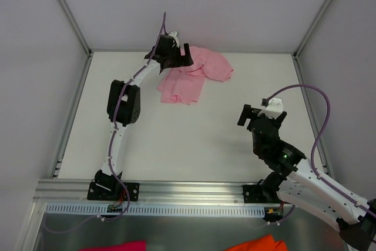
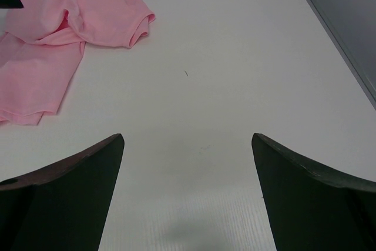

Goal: Fold and stack the t-shirts
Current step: Flatten out the tshirt

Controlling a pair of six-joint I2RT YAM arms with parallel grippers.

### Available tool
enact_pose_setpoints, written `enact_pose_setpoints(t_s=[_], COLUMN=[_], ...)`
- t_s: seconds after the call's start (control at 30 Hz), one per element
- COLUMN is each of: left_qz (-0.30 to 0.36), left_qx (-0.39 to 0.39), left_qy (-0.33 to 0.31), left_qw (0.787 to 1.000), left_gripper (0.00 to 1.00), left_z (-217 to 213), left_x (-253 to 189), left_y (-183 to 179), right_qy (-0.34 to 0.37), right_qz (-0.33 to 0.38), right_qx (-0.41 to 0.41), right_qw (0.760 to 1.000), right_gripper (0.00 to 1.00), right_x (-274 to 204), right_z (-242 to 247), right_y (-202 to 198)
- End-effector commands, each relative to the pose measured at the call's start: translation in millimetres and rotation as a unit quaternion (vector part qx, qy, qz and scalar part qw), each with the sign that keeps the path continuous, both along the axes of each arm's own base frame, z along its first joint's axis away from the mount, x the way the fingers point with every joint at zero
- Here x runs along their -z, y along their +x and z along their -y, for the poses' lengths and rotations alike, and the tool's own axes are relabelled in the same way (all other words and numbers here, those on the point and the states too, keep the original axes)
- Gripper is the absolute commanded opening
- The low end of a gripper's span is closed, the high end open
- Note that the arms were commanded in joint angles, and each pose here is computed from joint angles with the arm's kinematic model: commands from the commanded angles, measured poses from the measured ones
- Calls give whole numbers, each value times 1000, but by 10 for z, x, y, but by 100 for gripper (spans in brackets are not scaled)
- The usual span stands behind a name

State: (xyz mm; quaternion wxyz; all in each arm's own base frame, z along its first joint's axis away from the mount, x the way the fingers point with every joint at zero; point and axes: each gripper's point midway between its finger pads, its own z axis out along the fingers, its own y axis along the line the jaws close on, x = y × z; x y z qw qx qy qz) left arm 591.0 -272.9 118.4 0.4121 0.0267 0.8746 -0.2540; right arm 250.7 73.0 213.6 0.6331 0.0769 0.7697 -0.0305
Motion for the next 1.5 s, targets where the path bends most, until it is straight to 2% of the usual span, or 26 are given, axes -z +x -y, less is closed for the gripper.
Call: enact_pose_setpoints(t_s=[0.0,0.17,0.37,0.67,0.7,0.83,0.87,0.93,0.97,1.0,1.07,1.1,1.17,1.2,1.23,1.3,1.37,1.4,1.47], left_qz=[8,-1,-26,-94,-101,-126,-124,-139,-133,-147,-142,-154,-141,-146,-129,-136,-103,-115,-85], left_qx=[4,-12,-35,-68,-68,-68,-67,-71,-68,-71,-64,-64,-49,-46,-43,-11,-9,5,14], left_qy=[-20,7,11,22,21,17,16,23,21,29,27,30,29,37,42,68,76,92,67], left_qw=[1000,1000,999,993,992,990,990,987,989,986,987,986,988,987,990,988,992,989,994], left_gripper=[95,96,95,92,90,66,51,35,23,18,9,0,0,0,0,0,0,0,0], left_z=[10,-76,-133,-250,-247,-230,-221,-240,-200,-221,-152,-153,-11,1,53,248,327,359,433], left_x=[-35,219,409,689,708,799,738,824,712,852,734,884,749,891,768,871,699,858,659], left_y=[90,184,171,-101,-126,-286,-318,-458,-514,-648,-806,-968,-1174,-1348,-1433,-1831,-1984,-2283,-2442], right_qy=[28,25,35,65,68,68,67,66,67,67,70,70,72,73,74,72,72,73,69], right_qz=[7,2,6,22,24,27,26,25,26,26,28,28,30,29,28,25,24,24,19], right_qx=[-12,-19,-34,-60,-60,-56,-57,-56,-55,-55,-56,-57,-61,-65,-67,-69,-72,-74,-76], right_qw=[1000,999,999,996,996,996,996,996,996,996,996,996,995,995,995,995,995,994,995], right_gripper=[96,96,97,96,96,96,97,96,97,96,97,96,96,97,96,97,96,96,96], right_x=[-21,4,-39,-174,-183,-198,-195,-193,-206,-206,-214,-216,-236,-236,-235,-230,-221,-222,-195], right_z=[-85,-115,-158,-162,-160,-137,-144,-144,-144,-140,-149,-157,-179,-203,-216,-239,-257,-268,-283], right_y=[9,15,4,-86,-94,-94,-92,-90,-87,-86,-85,-80,-74,-68,-64,-52,-46,-42,-37])
